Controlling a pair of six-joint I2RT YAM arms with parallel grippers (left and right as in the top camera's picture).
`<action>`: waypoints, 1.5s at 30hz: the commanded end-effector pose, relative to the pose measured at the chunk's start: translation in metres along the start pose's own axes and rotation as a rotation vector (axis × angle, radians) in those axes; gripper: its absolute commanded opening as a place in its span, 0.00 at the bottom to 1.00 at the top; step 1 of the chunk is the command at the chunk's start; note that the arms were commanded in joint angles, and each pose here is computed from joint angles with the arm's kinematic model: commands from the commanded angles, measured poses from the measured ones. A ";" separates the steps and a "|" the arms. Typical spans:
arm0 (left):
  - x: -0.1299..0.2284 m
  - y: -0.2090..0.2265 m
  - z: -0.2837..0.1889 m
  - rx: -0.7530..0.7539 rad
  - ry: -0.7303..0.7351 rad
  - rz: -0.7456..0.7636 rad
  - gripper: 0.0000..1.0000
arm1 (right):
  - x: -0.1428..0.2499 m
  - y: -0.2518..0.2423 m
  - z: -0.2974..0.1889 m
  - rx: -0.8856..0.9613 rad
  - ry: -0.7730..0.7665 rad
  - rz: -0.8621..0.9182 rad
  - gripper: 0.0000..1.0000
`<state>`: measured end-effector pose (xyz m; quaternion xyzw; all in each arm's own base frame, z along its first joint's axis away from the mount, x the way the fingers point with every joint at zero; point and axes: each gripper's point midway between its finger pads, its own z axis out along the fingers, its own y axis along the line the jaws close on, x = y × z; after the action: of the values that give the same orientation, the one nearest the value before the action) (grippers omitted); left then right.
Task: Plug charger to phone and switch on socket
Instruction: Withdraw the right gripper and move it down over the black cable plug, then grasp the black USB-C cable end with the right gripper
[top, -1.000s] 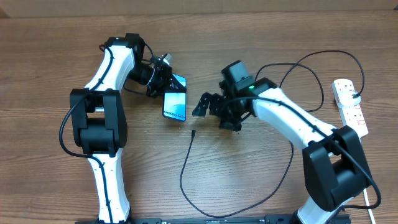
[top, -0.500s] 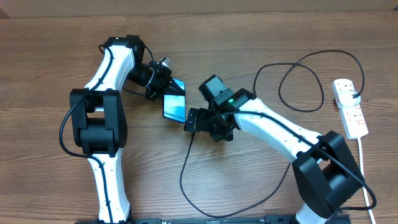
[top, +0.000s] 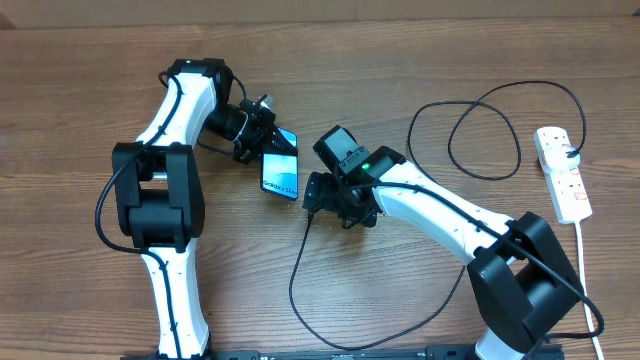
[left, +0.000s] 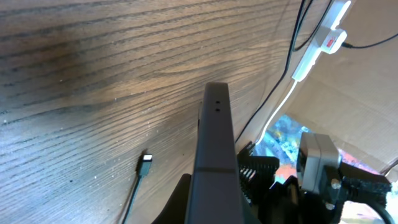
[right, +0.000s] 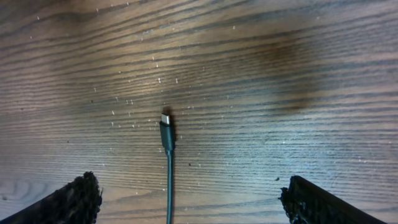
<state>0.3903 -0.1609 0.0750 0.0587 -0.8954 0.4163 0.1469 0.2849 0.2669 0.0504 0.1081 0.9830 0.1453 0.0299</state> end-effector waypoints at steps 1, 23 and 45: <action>0.001 -0.011 -0.008 0.021 -0.015 0.072 0.04 | -0.004 0.001 -0.006 0.002 -0.032 0.004 0.88; -0.044 0.014 -0.052 0.042 -0.210 0.105 0.04 | 0.003 0.007 0.002 0.001 -0.016 0.016 0.64; -0.044 0.027 -0.064 0.031 -0.226 0.079 0.04 | 0.018 -0.002 0.075 0.199 -0.112 -0.094 0.18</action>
<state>0.4354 -0.0907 0.0663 0.0796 -0.9046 0.4167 0.0404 0.2743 0.3025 0.0009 0.0655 0.9911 0.0749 0.0880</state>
